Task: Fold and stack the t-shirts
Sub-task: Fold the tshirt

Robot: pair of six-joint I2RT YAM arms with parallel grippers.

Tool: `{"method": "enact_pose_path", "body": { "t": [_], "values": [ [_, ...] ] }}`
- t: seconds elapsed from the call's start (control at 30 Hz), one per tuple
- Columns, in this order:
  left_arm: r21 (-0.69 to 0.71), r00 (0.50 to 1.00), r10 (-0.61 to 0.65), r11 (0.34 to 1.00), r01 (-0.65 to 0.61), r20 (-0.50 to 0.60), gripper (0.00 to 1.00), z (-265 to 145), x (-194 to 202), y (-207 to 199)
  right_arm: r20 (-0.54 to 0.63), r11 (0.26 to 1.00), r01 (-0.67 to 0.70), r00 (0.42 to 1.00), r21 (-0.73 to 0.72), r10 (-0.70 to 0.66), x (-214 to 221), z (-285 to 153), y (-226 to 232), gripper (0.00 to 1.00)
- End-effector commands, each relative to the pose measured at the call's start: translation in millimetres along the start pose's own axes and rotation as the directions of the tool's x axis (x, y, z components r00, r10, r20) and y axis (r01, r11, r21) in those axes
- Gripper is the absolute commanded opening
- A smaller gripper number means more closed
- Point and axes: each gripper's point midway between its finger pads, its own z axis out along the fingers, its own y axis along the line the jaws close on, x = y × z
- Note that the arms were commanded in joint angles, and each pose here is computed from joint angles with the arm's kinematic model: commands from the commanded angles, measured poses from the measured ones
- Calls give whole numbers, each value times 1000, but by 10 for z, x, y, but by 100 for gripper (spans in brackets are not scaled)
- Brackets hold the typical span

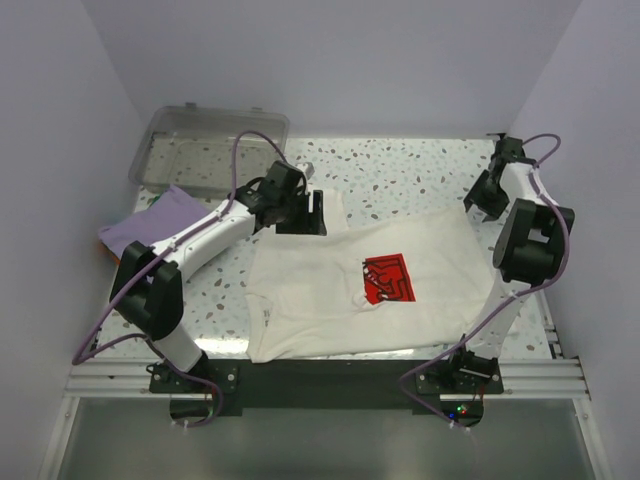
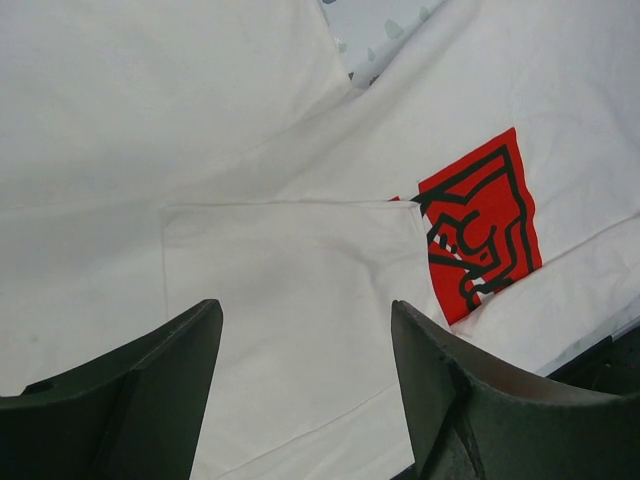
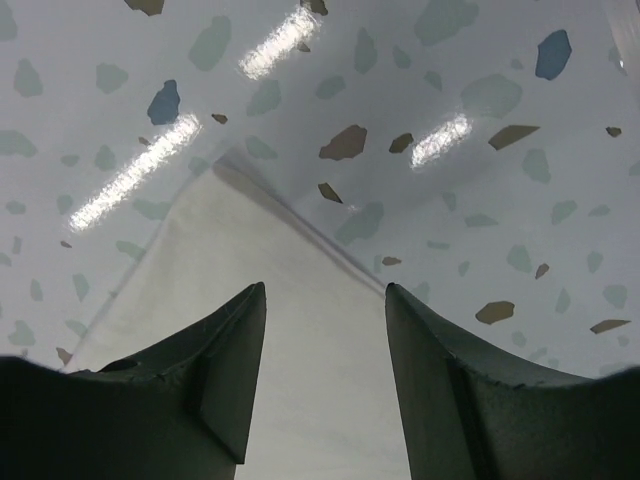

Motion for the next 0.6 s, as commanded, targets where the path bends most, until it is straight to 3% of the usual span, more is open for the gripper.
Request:
{"method": "enact_pose_path", "body": {
  "t": [0.0,0.57],
  "values": [
    [37,998,-10,999,8,56,73,-65,-214,-110,94,999,8,996,-48,-3,-327,16,138,54],
    [14,1000,-15,1000,15,14,73,19,-172,-37,75,992,41,997,-115,-32,-380,376,524,49]
  ]
}}
